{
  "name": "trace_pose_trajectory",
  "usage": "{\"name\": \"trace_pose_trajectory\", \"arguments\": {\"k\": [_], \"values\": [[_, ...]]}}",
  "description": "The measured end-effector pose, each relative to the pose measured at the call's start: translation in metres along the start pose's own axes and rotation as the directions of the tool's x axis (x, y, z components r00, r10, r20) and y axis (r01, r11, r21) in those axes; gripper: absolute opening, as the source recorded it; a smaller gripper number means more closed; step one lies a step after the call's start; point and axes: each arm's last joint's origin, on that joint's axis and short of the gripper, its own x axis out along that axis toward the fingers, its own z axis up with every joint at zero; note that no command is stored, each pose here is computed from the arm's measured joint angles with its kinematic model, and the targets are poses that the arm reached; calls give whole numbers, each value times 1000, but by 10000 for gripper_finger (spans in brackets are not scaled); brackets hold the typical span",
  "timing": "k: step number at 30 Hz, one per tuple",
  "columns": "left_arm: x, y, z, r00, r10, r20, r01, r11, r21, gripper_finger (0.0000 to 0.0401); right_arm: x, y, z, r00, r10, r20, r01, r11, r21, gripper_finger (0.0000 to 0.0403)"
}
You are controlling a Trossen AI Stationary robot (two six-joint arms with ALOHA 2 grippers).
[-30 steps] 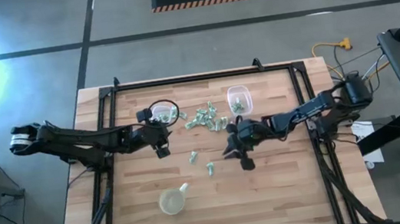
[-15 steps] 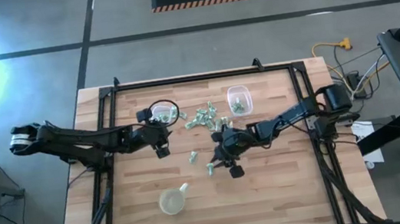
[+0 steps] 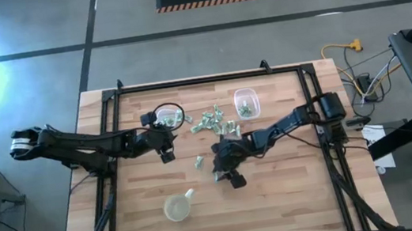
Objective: Pick and place items into bin
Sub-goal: Put the green stevia packet into the rectangular transparent bin
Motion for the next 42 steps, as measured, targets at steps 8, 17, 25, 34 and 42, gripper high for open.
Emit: {"name": "trace_pose_trajectory", "arguments": {"k": [8,17,25,34,42], "values": [[0,0,0,1000,0,2,0,1000,-1,134,8,-2,-7,999,2,-32,-2,1000,18,178],[2,-1,-1,1000,0,-5,0,1000,3,134,6,-1,-8,999,-9,-46,10,1000,24,150],[2,-1,1,1000,0,11,0,1000,-7,134,6,-2,-9,998,-31,-49,32,999,24,98],[2,-1,1,1000,0,11,0,1000,-7,134,4,-2,-6,998,-34,-48,34,999,6,55],[2,-1,1,1000,0,12,0,1000,-7,134,-21,3,16,999,-39,31,42,996,-80,43]]}}
